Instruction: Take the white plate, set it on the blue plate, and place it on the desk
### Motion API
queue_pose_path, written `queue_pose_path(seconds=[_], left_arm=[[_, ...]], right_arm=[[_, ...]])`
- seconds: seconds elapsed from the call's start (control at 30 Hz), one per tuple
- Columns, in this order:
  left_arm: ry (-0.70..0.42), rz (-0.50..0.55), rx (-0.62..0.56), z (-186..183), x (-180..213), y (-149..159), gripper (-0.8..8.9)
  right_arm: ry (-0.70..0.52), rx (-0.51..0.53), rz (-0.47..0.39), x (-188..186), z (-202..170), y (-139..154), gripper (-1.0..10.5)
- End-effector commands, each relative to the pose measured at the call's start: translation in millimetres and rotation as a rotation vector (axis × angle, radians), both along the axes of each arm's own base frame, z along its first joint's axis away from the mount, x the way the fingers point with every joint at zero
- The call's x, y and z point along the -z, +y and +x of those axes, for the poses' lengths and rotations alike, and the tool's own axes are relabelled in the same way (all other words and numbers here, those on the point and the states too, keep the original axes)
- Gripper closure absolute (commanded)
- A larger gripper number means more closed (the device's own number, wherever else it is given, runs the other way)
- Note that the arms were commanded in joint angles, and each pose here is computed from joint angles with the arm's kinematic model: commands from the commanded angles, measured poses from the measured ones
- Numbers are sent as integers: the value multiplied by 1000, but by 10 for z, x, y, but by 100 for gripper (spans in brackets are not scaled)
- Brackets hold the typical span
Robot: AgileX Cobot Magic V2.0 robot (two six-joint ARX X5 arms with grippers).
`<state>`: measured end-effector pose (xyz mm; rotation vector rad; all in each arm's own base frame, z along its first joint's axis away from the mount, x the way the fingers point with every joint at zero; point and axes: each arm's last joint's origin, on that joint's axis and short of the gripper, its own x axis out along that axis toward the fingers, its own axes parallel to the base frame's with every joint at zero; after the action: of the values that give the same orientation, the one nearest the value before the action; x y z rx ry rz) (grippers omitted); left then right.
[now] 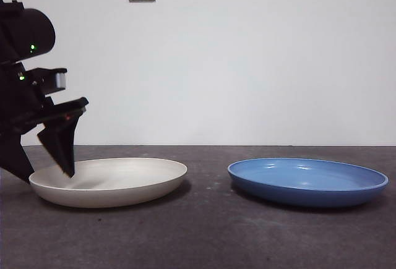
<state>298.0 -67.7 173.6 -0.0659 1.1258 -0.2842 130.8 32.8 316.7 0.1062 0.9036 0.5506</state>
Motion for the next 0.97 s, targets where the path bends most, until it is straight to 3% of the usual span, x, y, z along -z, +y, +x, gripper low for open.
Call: queue_pose_path(seconds=[0.03, 0.27, 0.5, 0.7, 0.97], left_arm=[[21, -7, -21, 48, 39, -16, 558], [11, -10, -23, 57, 35, -17, 806], [-17, -37, -62, 67, -26, -12, 805], [-122, -86, -90, 38, -345, -8, 805], [-217, -287, -37, -20, -988, -125, 805]], right_arm=[[-17, 0, 10, -55, 12, 7, 480], [-17, 0, 10, -55, 10, 7, 481], [-16, 1, 10, -54, 11, 7, 481], [-17, 1, 9, -54, 12, 7, 481], [-16, 1, 9, -54, 11, 7, 481]])
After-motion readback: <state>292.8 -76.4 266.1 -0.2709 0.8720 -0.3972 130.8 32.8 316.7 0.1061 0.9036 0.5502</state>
